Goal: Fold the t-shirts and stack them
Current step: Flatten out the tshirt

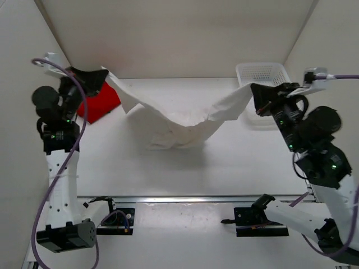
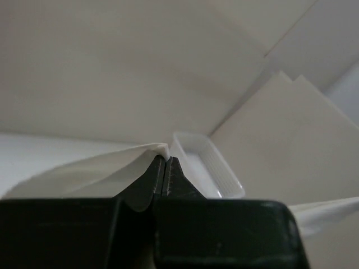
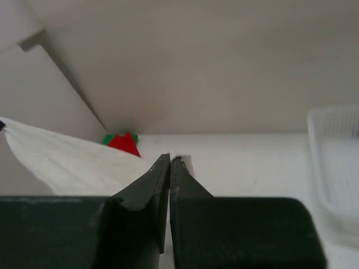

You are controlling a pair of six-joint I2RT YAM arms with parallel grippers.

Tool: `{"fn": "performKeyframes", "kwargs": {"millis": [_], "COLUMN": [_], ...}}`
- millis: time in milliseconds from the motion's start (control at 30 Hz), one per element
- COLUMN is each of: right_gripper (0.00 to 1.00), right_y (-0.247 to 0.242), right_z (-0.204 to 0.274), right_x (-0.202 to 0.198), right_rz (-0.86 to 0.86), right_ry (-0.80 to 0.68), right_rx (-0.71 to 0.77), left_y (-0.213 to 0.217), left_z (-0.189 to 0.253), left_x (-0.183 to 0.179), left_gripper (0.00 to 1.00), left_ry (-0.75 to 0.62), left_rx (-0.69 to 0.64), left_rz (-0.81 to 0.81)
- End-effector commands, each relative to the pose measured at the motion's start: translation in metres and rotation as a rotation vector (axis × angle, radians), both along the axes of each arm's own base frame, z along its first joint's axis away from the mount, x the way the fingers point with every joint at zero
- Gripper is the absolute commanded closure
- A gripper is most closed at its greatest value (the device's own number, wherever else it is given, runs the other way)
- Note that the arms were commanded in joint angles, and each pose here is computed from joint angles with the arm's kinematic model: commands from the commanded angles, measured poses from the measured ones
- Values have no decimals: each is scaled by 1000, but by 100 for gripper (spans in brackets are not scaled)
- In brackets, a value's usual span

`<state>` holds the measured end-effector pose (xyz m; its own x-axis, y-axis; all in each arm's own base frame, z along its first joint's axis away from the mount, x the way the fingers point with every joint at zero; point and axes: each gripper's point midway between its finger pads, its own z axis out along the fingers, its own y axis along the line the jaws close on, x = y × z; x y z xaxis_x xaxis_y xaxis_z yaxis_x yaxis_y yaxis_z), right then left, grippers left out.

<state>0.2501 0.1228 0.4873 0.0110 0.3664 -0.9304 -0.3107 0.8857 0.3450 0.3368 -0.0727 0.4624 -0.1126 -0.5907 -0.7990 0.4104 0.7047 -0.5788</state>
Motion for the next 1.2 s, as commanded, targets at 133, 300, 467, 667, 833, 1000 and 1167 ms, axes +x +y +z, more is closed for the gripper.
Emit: {"fn": "performKeyframes", "kwargs": {"millis": [133,300,467,667,833,1000,1167], "right_gripper": [100,100,100,100,100,100,100], "right_y": [-27,-7,42,37,33,12,-17], "right_z": [115,166,122,-11,-70,4,112], "right_x": [-52,-43,27,136,221,286,253], "right_rz": [-277,-312,-305,-54,103,20,-65], "right_ry": [-200,-268,-251,24,192,32,-255], "right_rx": [-155,-257,-431,-388,-338,-267,-158], "left_y": [29,40,48,52,39,24,51], "left_z": [99,130,74,-50,-132,-106,17], "left_x": [-43,-45,-3,44,92,168,181], "left_gripper": [100,100,100,100,100,100,100], "left_ry": [-154,-196,-74,167,332,336,120], "left_rx": [20,11,-9,15,30,17,5], "left_rz": [70,141,155,173,144,83,157]}}
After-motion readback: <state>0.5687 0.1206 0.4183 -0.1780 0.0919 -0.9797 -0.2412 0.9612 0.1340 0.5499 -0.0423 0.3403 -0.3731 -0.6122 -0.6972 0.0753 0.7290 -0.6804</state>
